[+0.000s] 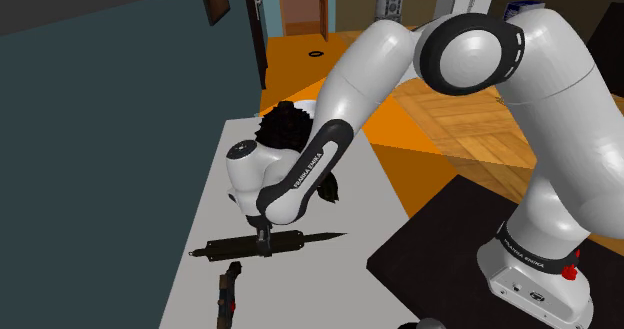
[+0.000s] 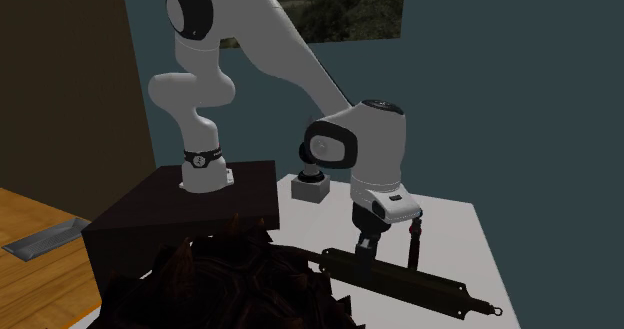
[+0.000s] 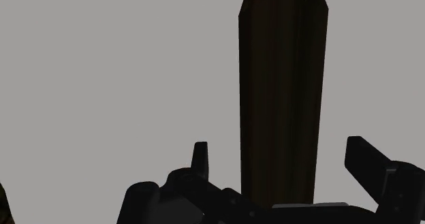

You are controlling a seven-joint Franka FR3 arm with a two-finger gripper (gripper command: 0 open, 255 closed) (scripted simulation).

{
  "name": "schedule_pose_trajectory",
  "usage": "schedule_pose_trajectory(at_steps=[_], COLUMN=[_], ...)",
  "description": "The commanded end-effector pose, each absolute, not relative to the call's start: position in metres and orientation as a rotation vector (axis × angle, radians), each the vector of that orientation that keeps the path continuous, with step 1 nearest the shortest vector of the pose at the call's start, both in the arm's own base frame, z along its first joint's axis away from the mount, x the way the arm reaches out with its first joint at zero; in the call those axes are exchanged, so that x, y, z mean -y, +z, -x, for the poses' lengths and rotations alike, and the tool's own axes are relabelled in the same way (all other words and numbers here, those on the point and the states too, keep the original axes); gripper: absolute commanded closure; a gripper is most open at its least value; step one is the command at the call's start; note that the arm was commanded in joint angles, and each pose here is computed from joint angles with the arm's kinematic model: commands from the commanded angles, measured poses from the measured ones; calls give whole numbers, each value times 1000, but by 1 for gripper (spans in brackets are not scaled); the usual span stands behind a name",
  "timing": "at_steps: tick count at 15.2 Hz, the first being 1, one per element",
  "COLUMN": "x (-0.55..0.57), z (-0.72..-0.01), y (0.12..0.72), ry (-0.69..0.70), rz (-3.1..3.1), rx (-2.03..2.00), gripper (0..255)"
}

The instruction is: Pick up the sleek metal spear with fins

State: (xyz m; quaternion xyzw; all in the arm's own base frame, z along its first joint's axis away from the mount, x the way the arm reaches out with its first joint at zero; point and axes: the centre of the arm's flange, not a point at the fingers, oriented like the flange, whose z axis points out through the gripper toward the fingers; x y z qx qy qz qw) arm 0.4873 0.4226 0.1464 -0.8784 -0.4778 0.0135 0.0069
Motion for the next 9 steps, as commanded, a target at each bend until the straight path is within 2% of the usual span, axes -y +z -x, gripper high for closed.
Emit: schedule_pose_trajectory(at_steps=[1,4,5,9], x=[-423,-423,-424,-424], z=[-487,-487,-487,-487], y=[136,128,128,128], ry=[42,42,42,42], rz=[2747,2747,2747,2747], rx=[1495,1495,1495,1495], gripper=[0,0,255,255])
